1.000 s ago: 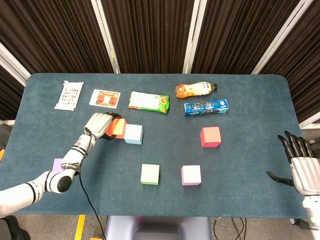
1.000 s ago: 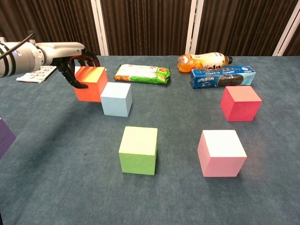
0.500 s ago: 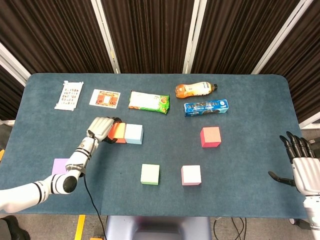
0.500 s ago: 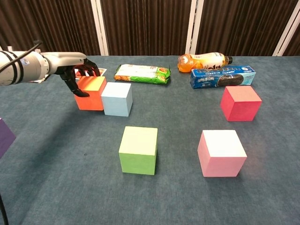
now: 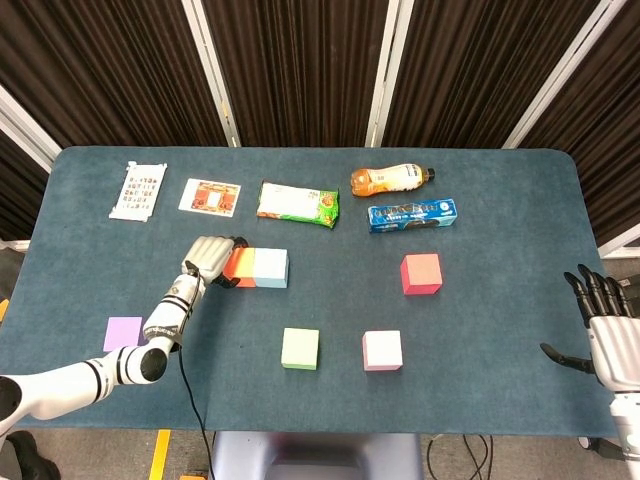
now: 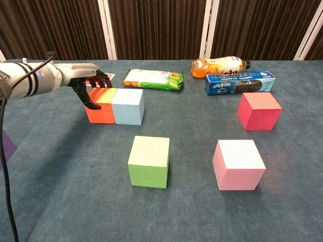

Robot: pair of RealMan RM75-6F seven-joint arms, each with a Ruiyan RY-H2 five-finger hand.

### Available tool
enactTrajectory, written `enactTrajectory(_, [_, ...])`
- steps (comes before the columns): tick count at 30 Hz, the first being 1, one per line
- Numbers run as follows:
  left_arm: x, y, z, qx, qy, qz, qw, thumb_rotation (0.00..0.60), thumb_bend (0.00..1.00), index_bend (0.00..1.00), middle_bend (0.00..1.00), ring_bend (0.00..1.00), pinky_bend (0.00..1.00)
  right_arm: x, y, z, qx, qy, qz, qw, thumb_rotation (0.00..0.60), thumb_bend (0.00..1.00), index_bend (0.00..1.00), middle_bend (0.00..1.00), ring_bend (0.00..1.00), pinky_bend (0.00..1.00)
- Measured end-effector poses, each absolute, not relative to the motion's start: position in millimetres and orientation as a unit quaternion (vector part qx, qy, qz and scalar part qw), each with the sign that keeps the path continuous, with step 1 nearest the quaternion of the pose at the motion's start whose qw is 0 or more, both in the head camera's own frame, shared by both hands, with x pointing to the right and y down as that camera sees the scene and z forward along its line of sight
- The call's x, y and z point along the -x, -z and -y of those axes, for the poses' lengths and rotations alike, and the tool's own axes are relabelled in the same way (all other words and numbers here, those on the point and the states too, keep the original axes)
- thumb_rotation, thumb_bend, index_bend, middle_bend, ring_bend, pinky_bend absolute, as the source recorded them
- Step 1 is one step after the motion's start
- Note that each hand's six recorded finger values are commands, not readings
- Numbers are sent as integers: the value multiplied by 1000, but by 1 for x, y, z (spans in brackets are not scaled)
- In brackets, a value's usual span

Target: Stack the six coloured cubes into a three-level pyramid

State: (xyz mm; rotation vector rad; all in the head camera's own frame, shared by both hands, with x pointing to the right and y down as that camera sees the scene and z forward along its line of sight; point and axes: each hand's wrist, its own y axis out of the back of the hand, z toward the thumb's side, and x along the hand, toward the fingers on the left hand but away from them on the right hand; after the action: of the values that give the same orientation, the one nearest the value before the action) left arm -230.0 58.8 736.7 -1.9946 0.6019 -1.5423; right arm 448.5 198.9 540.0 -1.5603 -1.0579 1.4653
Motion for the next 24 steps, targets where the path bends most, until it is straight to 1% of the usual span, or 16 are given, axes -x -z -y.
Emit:
enactTrajectory(8, [226,-739,-58,739,575,-221,271,600,317,288,381,394,411,-451,-541,-199,606,-573,412,367,600,27,0,8,0,97])
enactTrajectory(24, [222,-739,-55,737,577,-218,276,600,316,272,364,385,408,-454,-540,-201,602,-576,416,365,600,28,0,8,0,97])
